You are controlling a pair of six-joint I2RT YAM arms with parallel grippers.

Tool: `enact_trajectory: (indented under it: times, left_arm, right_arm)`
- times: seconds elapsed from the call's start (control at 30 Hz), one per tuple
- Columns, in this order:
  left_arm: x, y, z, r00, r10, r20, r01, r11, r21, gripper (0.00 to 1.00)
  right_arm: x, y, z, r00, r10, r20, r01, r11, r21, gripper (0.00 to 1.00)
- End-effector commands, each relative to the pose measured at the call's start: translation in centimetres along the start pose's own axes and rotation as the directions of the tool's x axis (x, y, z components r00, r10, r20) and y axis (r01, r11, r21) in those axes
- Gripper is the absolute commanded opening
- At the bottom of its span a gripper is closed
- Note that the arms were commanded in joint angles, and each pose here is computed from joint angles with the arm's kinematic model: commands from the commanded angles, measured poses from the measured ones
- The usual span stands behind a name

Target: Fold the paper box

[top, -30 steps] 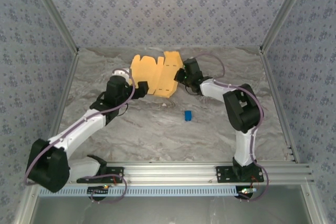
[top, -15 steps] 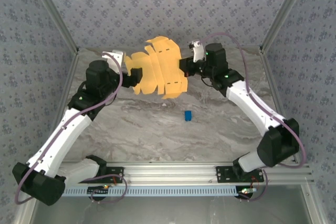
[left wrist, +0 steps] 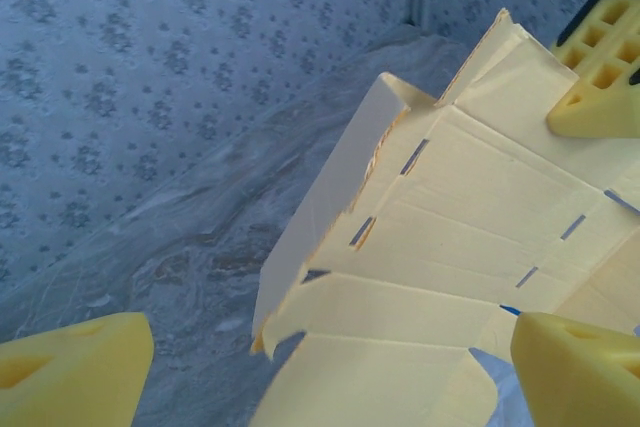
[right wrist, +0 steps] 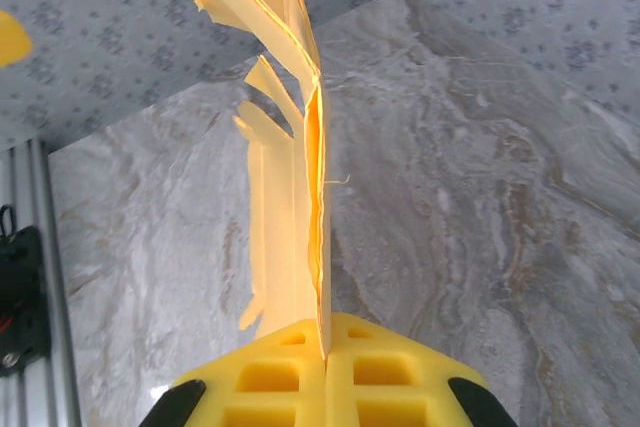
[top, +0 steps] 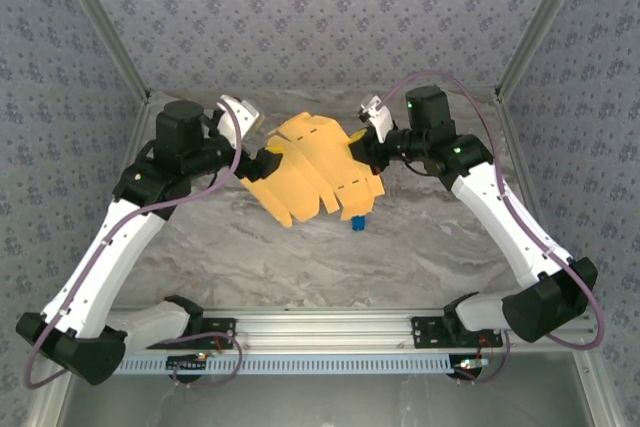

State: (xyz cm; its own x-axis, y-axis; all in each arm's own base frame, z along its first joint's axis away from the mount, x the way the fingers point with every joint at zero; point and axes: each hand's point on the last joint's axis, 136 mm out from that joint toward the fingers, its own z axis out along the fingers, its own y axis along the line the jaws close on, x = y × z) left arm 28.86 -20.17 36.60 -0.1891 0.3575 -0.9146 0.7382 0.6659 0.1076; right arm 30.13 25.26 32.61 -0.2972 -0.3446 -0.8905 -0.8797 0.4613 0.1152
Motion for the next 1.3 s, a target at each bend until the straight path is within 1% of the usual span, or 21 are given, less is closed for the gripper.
enact_trajectory:
  times: [0.0,0.1,0.13,0.2,0.27,0.33,0.37,0.43,0.6,0.77,0.8,0.87,0.97,1.1,1.2,1.27]
  left_arm:
    - [0.5,-2.5,0.1,0.995,0.093,-0.031,-0.087,0.985,0.151,0.95]
    - [-0.1,-3.2,0.5,0.993,0.118,-0.021,-0.112,0.973,0.201,0.95]
    - [0.3,-3.4,0.6,0.992,0.117,-0.041,-0.105,0.970,0.220,0.93]
    - [0.6,-3.7,1.1,0.991,0.122,-0.052,-0.105,0.963,0.247,0.89]
    - [1.0,-4.5,1.4,0.990,0.126,-0.063,-0.100,0.946,0.307,0.81]
    - [1.4,-4.8,1.8,0.990,0.117,-0.073,-0.086,0.940,0.331,0.78]
    - [1.5,-4.8,2.1,0.990,0.116,-0.077,-0.084,0.939,0.335,0.74]
    - [1.7,-4.9,2.3,0.990,0.112,-0.084,-0.076,0.936,0.345,0.66]
    - [1.7,-5.8,2.3,0.993,0.089,-0.082,-0.047,0.908,0.417,0.42]
    - [1.9,-5.5,2.6,0.993,0.038,-0.114,0.015,0.903,0.429,0.12]
    - [1.9,-5.4,2.6,0.993,0.022,-0.118,0.032,0.900,0.435,0.08]
    - [2.0,-5.6,2.5,0.991,-0.005,-0.133,0.065,0.891,0.449,0.01]
    - [1.8,-6.0,2.1,0.990,-0.047,-0.137,0.108,0.869,0.484,0.00]
    - [1.4,-6.6,1.3,0.987,-0.088,-0.131,0.146,0.828,0.541,0.00]
    - [1.4,-6.5,1.0,0.987,-0.102,-0.127,0.156,0.814,0.559,0.00]
    - [1.5,-6.5,1.1,0.985,-0.113,-0.130,0.168,0.804,0.571,0.00]
  right_arm:
    - [-0.8,2.9,-1.3,0.997,-0.082,0.014,0.083,0.990,-0.115,0.00]
    - [-0.6,3.9,-1.6,0.994,-0.111,0.009,0.111,0.981,-0.161,0.00]
    - [-0.6,4.1,-1.7,0.993,-0.121,0.011,0.122,0.978,-0.172,0.00]
    - [-0.5,4.5,-1.8,0.991,-0.135,0.011,0.135,0.973,-0.188,0.00]
    - [-0.5,4.7,-2.0,0.989,-0.145,0.018,0.146,0.969,-0.201,0.00]
    - [-0.4,4.9,-2.0,0.988,-0.153,0.022,0.154,0.964,-0.215,0.00]
    - [-0.5,5.1,-2.1,0.987,-0.158,0.025,0.160,0.962,-0.221,0.00]
    - [-0.5,5.0,-2.1,0.985,-0.170,0.027,0.172,0.960,-0.219,0.00]
    - [-0.5,4.6,-2.2,0.982,-0.189,0.028,0.191,0.960,-0.203,0.00]
    - [-0.1,3.0,-1.9,0.980,-0.199,-0.009,0.197,0.973,-0.117,0.00]
    - [-0.1,2.6,-1.8,0.980,-0.199,-0.013,0.197,0.975,-0.099,0.00]
    - [-0.2,2.0,-1.7,0.979,-0.201,-0.016,0.200,0.978,-0.066,0.00]
    - [-0.3,1.7,-1.5,0.975,-0.222,-0.005,0.222,0.974,-0.035,0.11]
    - [0.4,1.9,-1.3,0.971,-0.241,-0.006,0.240,0.970,-0.043,0.26]
    - [0.9,1.9,-1.1,0.968,-0.252,-0.007,0.251,0.966,-0.061,0.34]
    - [0.7,1.6,-0.7,0.962,-0.272,0.009,0.272,0.960,-0.066,0.37]
